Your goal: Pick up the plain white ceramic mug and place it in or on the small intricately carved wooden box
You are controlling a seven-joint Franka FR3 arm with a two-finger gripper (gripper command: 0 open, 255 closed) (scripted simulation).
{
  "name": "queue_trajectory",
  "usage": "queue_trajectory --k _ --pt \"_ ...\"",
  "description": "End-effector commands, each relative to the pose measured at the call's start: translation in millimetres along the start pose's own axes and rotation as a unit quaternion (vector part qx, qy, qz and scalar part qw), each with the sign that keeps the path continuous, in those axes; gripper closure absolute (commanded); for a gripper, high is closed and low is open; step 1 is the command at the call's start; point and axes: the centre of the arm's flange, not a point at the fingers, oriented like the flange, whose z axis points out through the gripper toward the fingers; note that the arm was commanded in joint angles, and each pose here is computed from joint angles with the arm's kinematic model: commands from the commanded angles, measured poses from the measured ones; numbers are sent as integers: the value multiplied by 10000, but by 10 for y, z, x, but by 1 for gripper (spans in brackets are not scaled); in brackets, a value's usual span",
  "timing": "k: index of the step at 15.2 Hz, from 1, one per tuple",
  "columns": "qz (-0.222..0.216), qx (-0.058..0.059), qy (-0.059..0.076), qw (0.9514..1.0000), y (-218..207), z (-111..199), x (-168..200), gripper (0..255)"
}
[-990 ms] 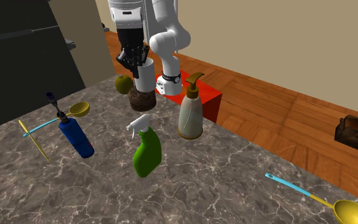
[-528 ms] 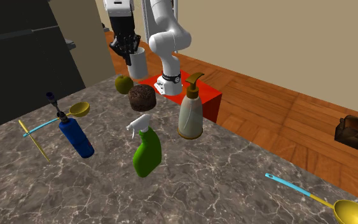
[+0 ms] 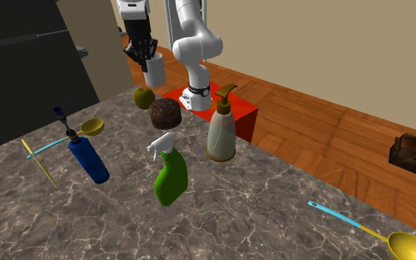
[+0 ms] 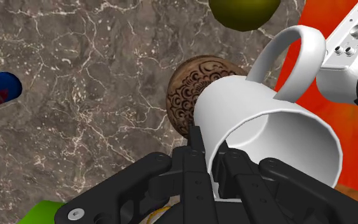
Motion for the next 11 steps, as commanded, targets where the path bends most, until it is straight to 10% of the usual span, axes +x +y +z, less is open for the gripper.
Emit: queue_trajectory --k 1,11 --pt "-2 -1 0 10000 3 107 2 255" --pt "-2 -1 0 10000 3 635 23 255"
